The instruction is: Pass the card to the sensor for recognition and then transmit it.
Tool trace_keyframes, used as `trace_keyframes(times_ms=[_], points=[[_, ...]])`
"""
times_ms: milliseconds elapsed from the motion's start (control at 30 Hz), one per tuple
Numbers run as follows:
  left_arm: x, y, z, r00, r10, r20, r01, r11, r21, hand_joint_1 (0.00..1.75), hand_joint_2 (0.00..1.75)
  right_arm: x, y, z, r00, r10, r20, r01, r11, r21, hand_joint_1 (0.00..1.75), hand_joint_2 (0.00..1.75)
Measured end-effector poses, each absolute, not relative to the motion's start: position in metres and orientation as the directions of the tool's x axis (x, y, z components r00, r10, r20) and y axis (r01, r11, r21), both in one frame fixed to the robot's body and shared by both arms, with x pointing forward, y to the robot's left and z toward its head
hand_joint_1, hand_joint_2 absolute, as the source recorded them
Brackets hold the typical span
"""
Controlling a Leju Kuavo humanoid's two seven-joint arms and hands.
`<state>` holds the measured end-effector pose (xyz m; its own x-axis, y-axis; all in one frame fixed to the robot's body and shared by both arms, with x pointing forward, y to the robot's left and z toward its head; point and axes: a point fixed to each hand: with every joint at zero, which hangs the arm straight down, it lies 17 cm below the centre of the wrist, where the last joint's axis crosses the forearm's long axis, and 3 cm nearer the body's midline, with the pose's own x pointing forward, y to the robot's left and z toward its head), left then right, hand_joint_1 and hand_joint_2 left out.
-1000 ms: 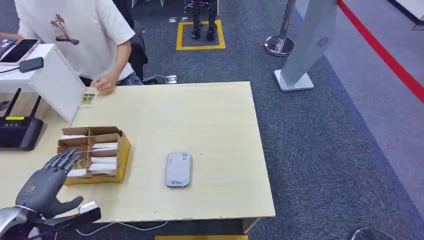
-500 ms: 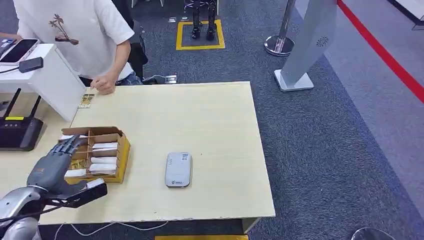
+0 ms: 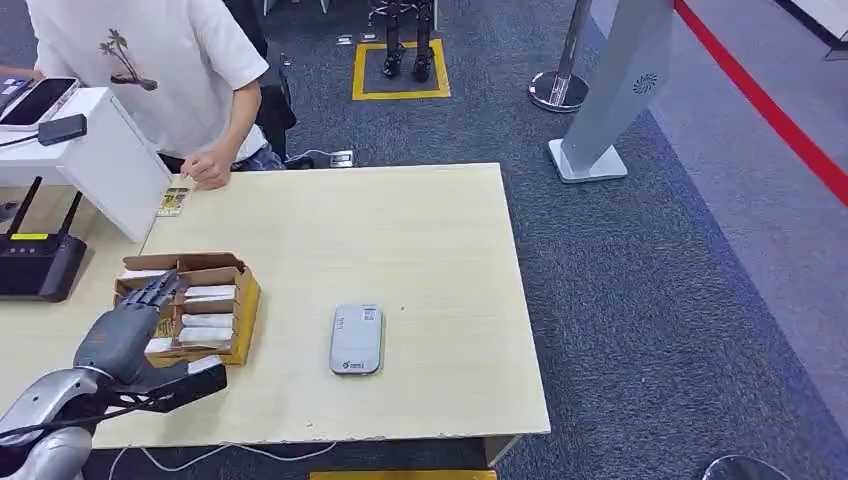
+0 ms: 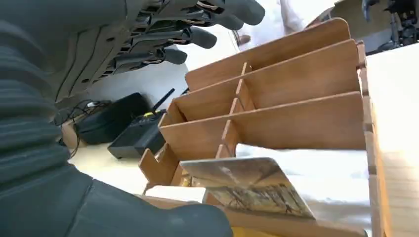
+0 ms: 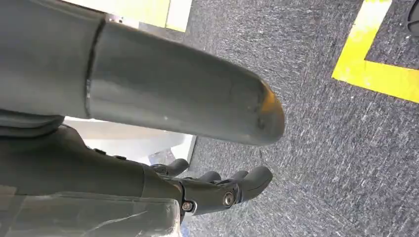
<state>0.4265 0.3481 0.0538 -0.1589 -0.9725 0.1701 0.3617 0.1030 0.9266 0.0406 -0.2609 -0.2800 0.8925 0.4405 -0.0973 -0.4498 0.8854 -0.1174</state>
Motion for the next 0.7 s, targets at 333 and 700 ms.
trace_keyframes(times_ms=[333,700], points=[[0.422,0.353,0.049,-0.161,-0.973,0.166,0.389,0.092,0.917,0.00,1.75,0.041,-0.261,-0.280,0.892,0.441,-0.097,-0.450,0.885,-0.117,0.00,0.00],[0.418,0.358,0.044,-0.159,-0.975,0.154,0.412,0.076,0.908,0.00,1.75,0.040,-0.261,-0.280,0.892,0.441,-0.100,-0.450,0.885,-0.117,0.00,0.00]])
